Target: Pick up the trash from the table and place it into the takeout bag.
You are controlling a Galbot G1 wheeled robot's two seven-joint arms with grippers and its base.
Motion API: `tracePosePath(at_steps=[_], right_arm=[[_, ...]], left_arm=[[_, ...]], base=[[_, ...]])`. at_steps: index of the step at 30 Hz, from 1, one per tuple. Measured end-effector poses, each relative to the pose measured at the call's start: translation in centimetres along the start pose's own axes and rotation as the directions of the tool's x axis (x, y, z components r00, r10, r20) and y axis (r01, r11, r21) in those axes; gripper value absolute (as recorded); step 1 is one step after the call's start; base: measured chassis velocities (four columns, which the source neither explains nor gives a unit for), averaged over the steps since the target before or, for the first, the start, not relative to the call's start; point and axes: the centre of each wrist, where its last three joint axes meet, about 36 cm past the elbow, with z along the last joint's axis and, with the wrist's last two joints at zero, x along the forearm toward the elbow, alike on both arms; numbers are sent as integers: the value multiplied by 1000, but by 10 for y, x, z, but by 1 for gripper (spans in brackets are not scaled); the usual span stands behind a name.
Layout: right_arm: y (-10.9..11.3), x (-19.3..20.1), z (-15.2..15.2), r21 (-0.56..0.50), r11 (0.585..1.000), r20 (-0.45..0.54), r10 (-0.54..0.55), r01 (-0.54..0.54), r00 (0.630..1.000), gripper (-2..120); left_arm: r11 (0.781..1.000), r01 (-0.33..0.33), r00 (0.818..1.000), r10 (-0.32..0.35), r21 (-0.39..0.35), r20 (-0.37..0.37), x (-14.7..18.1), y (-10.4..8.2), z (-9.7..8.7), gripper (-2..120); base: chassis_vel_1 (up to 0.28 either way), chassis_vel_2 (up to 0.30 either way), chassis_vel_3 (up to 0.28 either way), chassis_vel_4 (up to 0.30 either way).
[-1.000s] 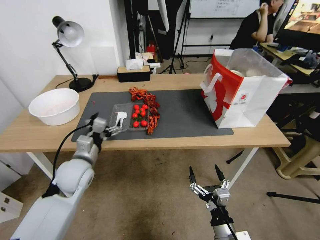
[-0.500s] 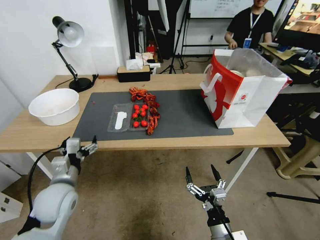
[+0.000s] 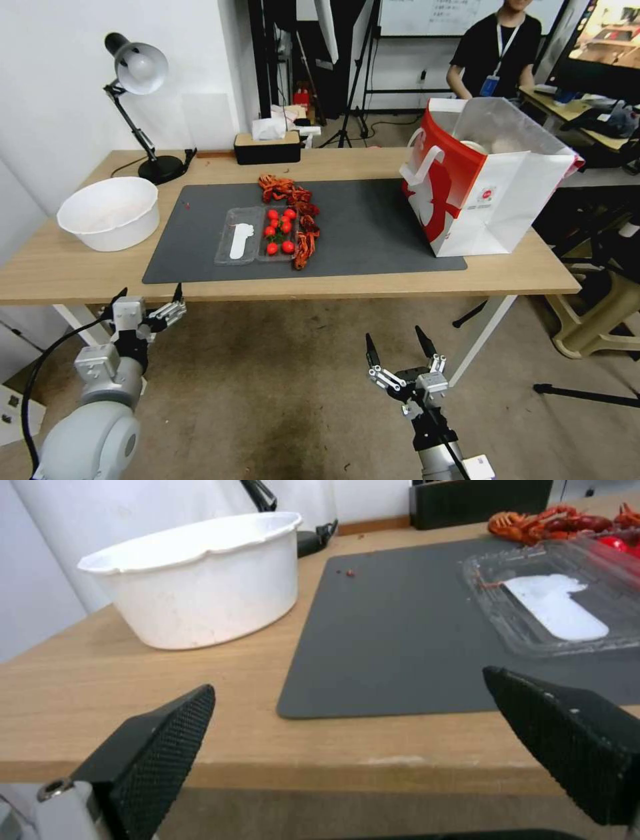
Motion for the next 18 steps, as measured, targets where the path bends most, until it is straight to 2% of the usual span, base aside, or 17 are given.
tracePosePath(at_steps=[7, 11, 18], right_arm=[[-4, -5, -13, -11, 1000, -47, -25, 25, 999, 100], [-11, -15, -28, -40, 999, -86, -34, 31, 996, 100], [-26, -32, -46, -56, 998, -97, -32, 27, 995, 100]], left_arm=[[1000, 14, 1000, -14, -11, -1, 8, 10, -2, 100], [1000, 5, 1000, -6, -10, -7, 14, 12, 5, 100], [1000, -9, 1000, 9, -2, -4, 18, 8, 19, 100]], base=[[0, 0, 0, 0], [0, 0, 0, 0], [0, 0, 0, 0]])
